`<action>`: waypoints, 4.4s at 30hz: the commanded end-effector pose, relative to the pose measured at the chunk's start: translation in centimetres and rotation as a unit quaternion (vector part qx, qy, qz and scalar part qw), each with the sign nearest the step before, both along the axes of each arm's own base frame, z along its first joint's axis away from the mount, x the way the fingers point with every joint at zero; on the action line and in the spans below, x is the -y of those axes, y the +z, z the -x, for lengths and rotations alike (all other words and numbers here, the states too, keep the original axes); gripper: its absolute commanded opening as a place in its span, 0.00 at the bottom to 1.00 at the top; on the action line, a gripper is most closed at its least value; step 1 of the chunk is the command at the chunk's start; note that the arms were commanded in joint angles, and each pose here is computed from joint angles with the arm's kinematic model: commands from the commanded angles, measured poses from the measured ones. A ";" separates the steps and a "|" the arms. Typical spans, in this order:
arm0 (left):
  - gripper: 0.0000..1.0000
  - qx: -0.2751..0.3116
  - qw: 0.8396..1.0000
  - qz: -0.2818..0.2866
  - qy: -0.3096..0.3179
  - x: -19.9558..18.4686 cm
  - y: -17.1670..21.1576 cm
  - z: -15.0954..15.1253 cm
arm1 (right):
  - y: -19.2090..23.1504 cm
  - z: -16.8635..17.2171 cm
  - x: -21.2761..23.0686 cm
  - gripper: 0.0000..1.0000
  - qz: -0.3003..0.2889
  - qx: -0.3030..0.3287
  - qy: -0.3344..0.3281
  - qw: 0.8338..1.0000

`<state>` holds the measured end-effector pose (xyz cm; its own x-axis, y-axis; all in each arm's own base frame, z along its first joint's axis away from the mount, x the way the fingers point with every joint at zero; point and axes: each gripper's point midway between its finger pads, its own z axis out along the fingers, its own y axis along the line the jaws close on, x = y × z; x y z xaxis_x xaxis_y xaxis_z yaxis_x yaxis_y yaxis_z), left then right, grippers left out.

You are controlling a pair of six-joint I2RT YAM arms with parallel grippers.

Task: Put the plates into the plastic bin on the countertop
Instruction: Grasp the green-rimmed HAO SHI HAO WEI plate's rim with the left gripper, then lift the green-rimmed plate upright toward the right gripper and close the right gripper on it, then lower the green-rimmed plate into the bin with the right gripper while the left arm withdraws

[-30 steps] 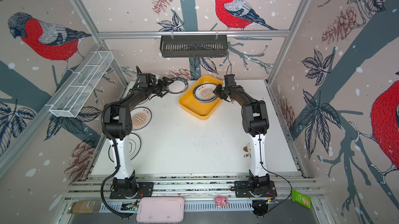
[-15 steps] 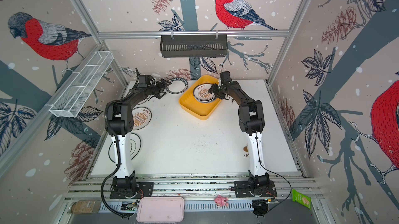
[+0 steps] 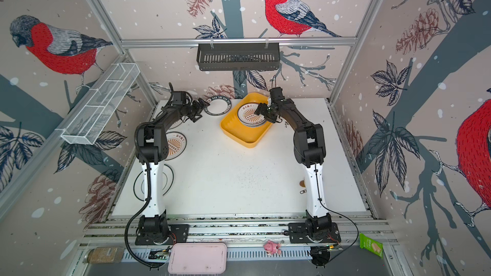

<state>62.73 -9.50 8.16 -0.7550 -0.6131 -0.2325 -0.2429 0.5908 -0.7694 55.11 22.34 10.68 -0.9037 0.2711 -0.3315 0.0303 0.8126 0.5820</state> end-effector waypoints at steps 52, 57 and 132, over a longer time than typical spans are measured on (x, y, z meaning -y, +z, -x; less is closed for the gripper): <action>0.00 0.090 0.991 0.088 0.050 -1.5 6.7 4.3 | 13.6 2.3 0.7 0.99 -0.040 0.203 -0.068 0.976; 0.00 0.122 0.987 0.100 0.030 -1.3 11.1 8.0 | 14.7 4.1 -3.5 1.00 -0.040 0.223 -0.011 0.974; 0.93 0.176 0.984 0.029 -0.015 -0.9 18.7 21.1 | 7.0 6.0 0.6 0.02 -0.126 0.109 -0.126 0.978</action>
